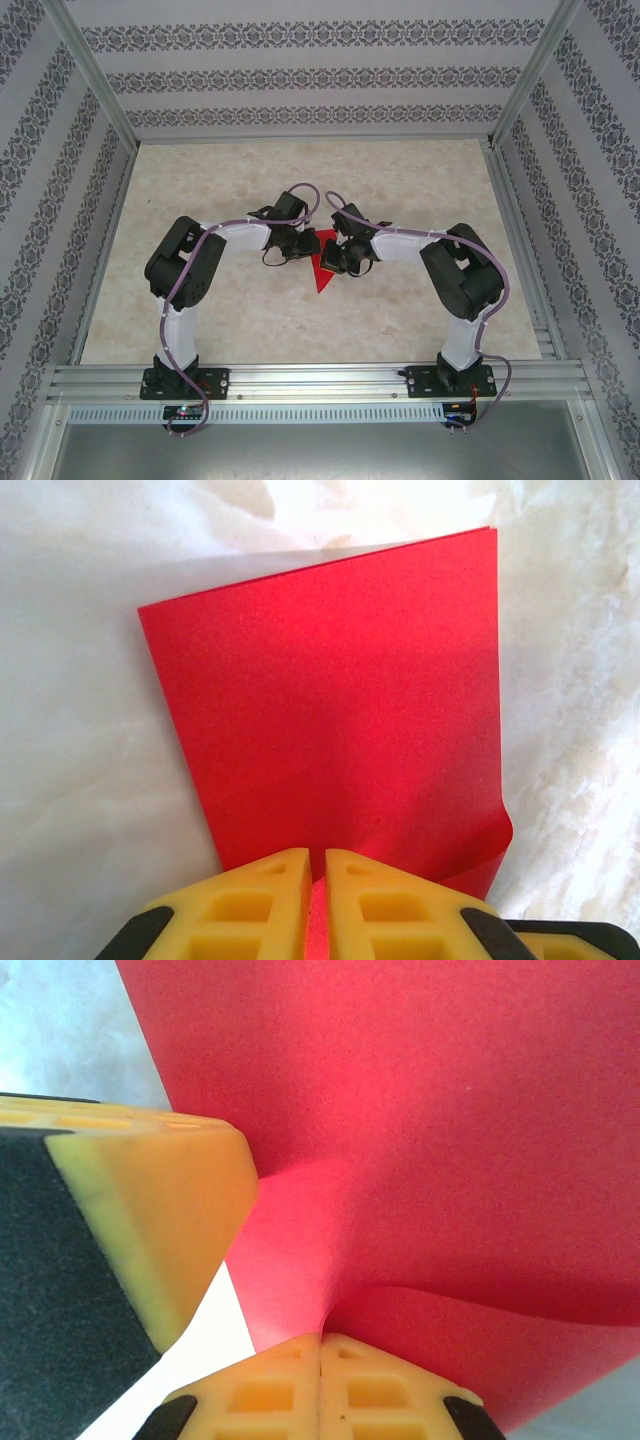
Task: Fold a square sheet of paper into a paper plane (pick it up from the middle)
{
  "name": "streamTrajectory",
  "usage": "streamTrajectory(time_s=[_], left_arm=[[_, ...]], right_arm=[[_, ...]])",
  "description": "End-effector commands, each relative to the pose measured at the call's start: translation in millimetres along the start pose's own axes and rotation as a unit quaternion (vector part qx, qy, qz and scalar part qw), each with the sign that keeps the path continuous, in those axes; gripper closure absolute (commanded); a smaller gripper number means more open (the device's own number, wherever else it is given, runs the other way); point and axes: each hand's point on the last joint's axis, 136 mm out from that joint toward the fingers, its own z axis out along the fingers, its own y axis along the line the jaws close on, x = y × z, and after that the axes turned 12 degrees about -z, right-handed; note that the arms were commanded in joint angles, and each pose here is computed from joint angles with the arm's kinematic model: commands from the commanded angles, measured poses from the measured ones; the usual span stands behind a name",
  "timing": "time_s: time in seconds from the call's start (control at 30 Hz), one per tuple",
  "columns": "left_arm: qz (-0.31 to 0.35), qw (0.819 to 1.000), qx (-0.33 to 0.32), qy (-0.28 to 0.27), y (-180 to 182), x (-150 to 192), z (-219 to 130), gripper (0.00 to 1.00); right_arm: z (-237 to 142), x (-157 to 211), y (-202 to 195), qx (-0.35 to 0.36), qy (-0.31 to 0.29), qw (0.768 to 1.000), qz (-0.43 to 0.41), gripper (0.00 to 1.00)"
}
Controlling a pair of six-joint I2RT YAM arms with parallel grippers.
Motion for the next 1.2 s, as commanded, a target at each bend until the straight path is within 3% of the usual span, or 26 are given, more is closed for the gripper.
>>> streamTrajectory(time_s=[0.0, 0.17, 0.3, 0.6, 1.17], left_arm=[[-0.014, 0.999, -0.036, 0.025, 17, 14, 9, 0.85], [-0.009, 1.000, -0.029, 0.008, 5, 2, -2, 0.84], [-0.015, 1.000, -0.015, -0.019, -3, -18, -23, 0.80], [-0.043, 0.997, -0.006, -0.060, 12, -46, -62, 0.76], [-0.046, 0.996, 0.072, 0.002, 4, -7, -54, 0.77]], right_arm=[[8, 4, -9, 0.017, 0.006, 1.000, -0.006, 0.95], [10, 8, -12, 0.022, 0.011, 1.000, -0.005, 0.91], [12, 10, -14, 0.024, 0.014, 1.000, -0.006, 0.82], [10, 9, -11, 0.015, 0.007, 1.000, -0.010, 0.64], [5, 10, -18, -0.016, -0.003, 1.000, -0.009, 0.58]])
